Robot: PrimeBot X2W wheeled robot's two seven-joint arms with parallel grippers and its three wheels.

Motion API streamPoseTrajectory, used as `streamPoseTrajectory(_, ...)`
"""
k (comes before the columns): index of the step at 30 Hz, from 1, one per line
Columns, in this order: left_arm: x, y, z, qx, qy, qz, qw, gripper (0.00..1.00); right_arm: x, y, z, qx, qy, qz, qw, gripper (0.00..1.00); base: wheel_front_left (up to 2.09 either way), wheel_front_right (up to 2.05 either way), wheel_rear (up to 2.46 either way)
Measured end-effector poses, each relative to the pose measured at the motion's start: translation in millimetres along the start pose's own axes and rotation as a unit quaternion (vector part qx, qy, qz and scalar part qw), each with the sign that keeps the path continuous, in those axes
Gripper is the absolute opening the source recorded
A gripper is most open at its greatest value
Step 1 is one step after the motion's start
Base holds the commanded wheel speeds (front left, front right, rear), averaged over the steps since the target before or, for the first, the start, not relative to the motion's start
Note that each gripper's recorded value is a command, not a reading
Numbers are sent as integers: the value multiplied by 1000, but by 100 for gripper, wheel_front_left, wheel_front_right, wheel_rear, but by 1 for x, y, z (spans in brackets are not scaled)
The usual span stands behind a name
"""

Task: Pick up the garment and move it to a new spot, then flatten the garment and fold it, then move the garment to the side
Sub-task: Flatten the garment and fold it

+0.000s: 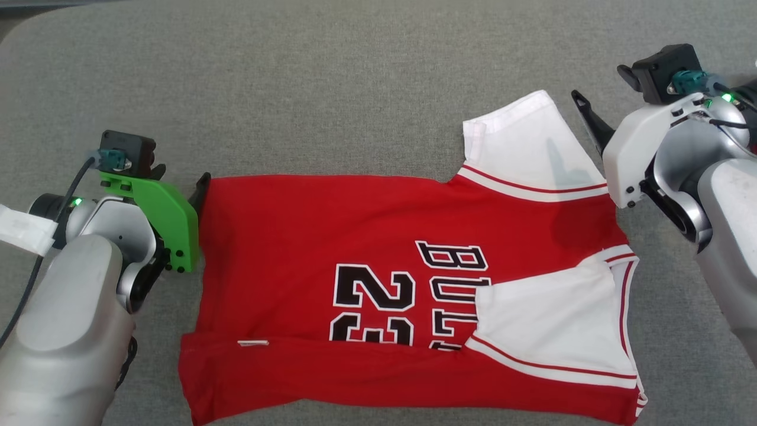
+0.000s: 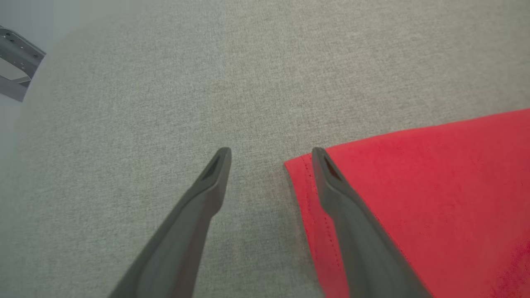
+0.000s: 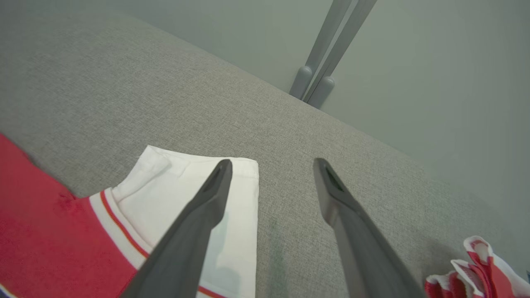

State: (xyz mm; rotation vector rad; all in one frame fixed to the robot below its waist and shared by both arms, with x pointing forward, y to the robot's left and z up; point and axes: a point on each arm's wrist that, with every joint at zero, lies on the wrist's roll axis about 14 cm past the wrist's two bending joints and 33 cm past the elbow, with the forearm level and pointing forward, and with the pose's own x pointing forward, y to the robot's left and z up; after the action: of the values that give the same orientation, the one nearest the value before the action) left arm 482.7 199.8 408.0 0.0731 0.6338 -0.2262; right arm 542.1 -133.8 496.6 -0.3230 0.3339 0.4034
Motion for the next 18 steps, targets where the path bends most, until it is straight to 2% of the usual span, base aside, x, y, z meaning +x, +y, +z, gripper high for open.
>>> streamPoseTrajectory(10,32,1,-28,-1,70,-16,997,100,33,-5,-43,4,42,13,999,100,0,0,0)
streamPoseTrajectory(18,28,3,-18,-3,49,-18,999,100,42,-4,-42,6,37,16,999,100,0,0,0)
